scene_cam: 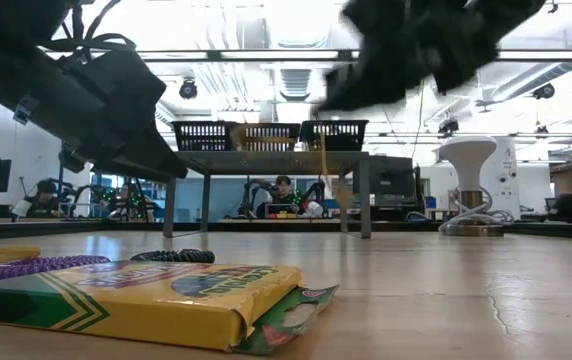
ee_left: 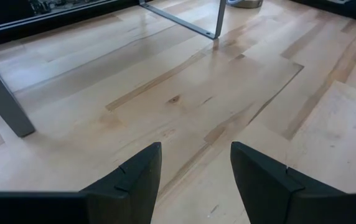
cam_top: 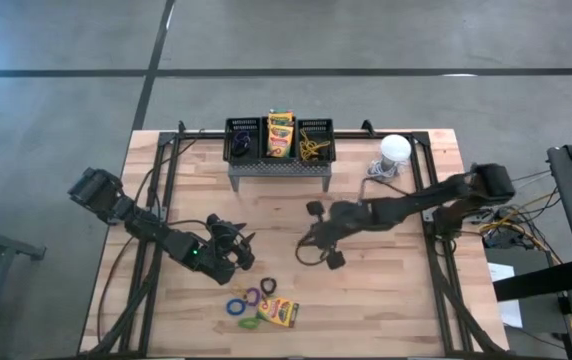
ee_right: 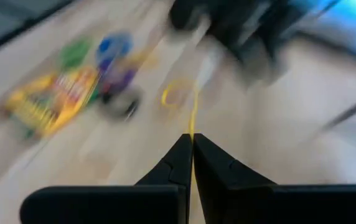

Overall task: Pick & Place Office Desk Supplies
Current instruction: Put the yellow rubber band into the right black basket on the shelf

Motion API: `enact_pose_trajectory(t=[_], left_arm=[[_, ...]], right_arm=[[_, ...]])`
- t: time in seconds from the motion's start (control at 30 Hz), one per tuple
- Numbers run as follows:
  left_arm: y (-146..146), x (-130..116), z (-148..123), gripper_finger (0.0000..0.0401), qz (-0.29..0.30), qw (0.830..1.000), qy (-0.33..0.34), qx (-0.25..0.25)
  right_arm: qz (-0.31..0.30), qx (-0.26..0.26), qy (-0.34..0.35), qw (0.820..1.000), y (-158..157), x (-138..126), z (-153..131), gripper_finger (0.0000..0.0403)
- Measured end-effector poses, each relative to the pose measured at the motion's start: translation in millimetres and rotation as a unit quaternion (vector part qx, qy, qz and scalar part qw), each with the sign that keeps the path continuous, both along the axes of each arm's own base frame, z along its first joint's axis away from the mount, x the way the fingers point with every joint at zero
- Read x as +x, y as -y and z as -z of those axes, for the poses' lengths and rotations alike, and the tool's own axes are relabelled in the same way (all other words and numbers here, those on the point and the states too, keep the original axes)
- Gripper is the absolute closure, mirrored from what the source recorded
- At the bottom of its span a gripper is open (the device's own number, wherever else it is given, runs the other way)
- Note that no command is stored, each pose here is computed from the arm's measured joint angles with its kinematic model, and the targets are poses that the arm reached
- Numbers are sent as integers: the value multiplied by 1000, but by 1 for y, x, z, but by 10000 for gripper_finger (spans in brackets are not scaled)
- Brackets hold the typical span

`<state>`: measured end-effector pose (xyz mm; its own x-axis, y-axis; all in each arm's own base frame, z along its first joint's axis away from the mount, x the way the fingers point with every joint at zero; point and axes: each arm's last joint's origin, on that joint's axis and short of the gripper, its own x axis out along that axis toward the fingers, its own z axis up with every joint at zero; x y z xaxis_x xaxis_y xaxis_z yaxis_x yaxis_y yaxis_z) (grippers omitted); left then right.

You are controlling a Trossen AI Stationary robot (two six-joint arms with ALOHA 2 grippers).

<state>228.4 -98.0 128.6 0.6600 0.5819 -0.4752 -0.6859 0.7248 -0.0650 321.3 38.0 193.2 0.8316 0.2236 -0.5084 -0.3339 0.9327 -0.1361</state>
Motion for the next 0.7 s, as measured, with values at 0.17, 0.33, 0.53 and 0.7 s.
enact_pose_trajectory(t=[0.17,0.33,0.53,0.7], left_arm=[[0,0,0,204,0,1000,0,0],[0,0,0,204,0,1000,0,0],[0,0,0,204,0,1000,0,0],[0,0,0,204,0,1000,-2,1]], right_arm=[[155,-98,115,976,10,-14,-51,392],[275,-176,172,929,37,-31,-90,392],[362,-196,197,890,86,-43,-115,392],[394,-181,202,878,131,-49,-123,392]])
